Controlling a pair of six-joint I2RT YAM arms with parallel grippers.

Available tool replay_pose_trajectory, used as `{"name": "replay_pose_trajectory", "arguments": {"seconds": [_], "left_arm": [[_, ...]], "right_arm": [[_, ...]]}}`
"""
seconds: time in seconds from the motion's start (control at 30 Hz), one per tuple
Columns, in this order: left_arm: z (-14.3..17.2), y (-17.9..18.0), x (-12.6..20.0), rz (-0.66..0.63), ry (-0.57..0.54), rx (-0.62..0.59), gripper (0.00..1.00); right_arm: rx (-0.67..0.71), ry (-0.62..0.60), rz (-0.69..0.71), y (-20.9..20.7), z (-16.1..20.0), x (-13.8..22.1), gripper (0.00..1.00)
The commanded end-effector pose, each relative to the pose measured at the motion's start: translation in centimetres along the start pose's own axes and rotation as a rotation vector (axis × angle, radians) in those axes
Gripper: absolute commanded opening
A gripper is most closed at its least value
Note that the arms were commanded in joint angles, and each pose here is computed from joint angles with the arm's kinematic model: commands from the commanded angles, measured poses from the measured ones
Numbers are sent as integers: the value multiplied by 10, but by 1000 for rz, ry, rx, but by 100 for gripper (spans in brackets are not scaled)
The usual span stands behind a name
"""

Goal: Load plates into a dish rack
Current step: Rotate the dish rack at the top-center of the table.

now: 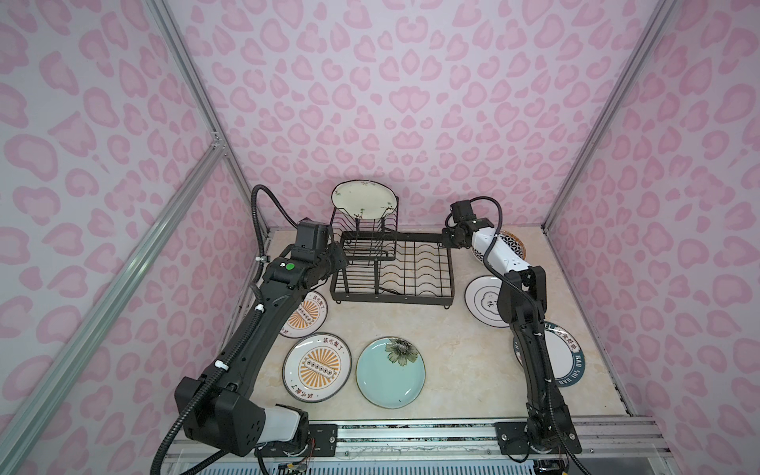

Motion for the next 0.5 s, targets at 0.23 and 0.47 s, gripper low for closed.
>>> {"name": "replay_pose_trajectory", "arguments": {"seconds": [0.23, 0.47], "left_arm": [[-6, 3, -11, -32, -39, -7, 52], [-14, 10, -16, -52, -57, 2, 53]], "right_arm": [[-43, 45, -9, -7, 15, 13, 0], [-65, 35, -18, -9, 26, 28, 0]]}}
Point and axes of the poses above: each gripper's point midway between its finger pads, its own x axis back along the fingers, its own y axis along the line the jaws close on, z = x × y, the point moved 8 cm from there along x, back along the fingers, and after that the axes turned 7 degrees about x, right-handed, at the moved point
